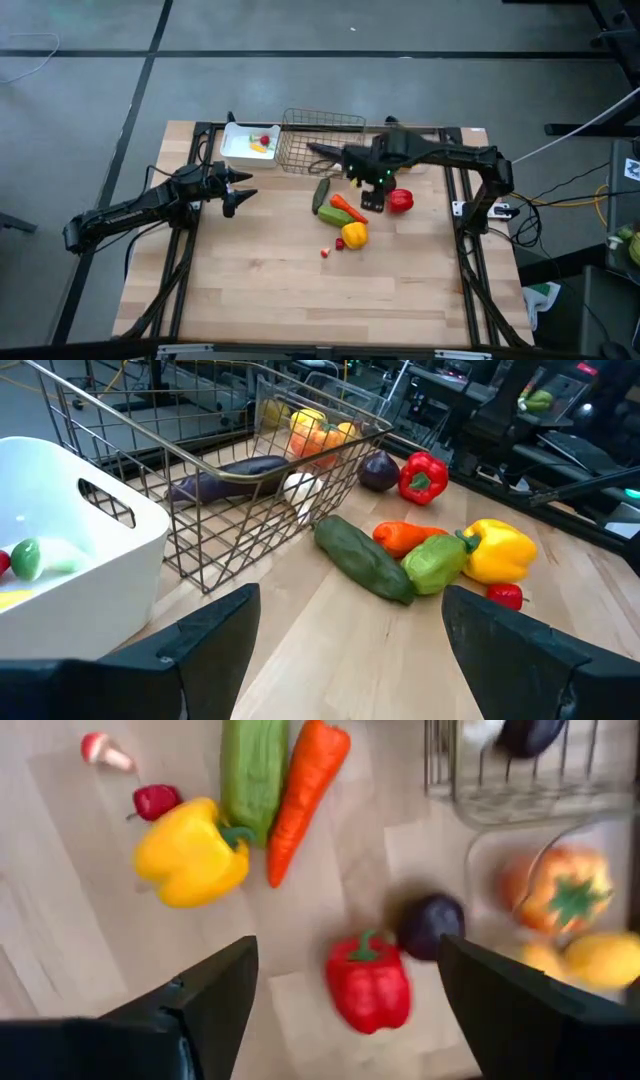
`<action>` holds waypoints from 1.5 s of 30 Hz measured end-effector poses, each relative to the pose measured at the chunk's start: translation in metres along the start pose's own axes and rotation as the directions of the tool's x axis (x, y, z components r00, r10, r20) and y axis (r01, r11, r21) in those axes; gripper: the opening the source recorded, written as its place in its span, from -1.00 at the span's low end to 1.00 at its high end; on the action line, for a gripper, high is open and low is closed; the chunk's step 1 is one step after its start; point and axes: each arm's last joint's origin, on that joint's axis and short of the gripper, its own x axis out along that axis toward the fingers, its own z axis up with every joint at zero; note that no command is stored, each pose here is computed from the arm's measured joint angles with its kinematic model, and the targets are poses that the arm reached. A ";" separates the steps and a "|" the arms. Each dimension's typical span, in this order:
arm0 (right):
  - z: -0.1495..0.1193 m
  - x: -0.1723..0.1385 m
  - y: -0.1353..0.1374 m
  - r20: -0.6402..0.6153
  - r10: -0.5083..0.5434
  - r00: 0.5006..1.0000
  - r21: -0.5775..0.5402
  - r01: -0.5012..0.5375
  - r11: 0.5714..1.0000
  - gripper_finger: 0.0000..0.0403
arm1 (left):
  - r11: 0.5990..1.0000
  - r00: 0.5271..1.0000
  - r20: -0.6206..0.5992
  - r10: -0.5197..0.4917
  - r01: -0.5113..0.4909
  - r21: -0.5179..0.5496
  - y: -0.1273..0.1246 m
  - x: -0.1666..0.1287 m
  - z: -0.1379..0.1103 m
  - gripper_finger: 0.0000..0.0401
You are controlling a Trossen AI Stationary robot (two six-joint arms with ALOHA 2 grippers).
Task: Sort produce into baskets
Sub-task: Put the yellow bell pepper into the wire basket
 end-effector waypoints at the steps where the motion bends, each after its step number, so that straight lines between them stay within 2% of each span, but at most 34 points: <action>1: -0.001 0.002 0.005 -0.005 0.000 1.000 0.035 0.000 0.999 0.53 | 1.000 1.000 0.000 0.000 0.000 0.000 0.000 0.000 0.000 0.55; 6: -0.001 0.009 0.034 0.023 0.045 0.999 0.166 -0.048 0.985 0.53 | 1.000 1.000 0.000 0.000 0.000 0.000 0.000 0.000 0.000 0.55; 10: 0.001 0.009 0.050 0.080 0.083 0.993 0.272 -0.102 0.957 0.53 | 1.000 1.000 0.000 0.000 0.000 0.000 0.000 0.000 0.000 0.55; 14: 0.006 0.007 0.060 0.160 0.070 0.985 0.347 -0.123 0.930 0.53 | 1.000 1.000 0.000 0.000 0.000 0.000 0.000 0.000 0.000 0.55; 20: 0.004 0.007 0.064 0.154 0.059 0.986 0.477 -0.126 0.870 0.54 | 1.000 1.000 0.000 0.000 0.000 0.000 0.000 0.000 0.000 0.55; 23: 0.002 0.011 0.068 0.136 0.057 0.989 0.522 -0.120 0.844 0.62 | 1.000 1.000 0.000 0.000 0.000 0.000 0.000 0.000 0.000 0.55; 28: -0.004 0.035 0.073 0.069 0.049 0.996 0.594 -0.081 0.800 0.93 | 1.000 1.000 0.000 0.000 0.000 0.000 0.000 0.000 0.000 0.55; 30: -0.002 0.041 0.074 0.089 0.057 0.994 0.612 -0.100 0.784 0.96 | 1.000 1.000 0.000 0.000 0.000 0.000 0.000 0.000 0.000 0.55; 34: 0.002 0.054 0.076 0.138 0.072 0.988 0.613 -0.142 0.777 0.90 | 1.000 1.000 0.000 0.000 0.000 0.000 0.000 0.000 0.000 0.55; 45: -0.004 0.090 0.078 0.112 0.105 0.988 0.611 -0.152 0.777 0.97 | 1.000 1.000 0.000 0.000 0.000 0.000 0.000 0.000 0.000 0.55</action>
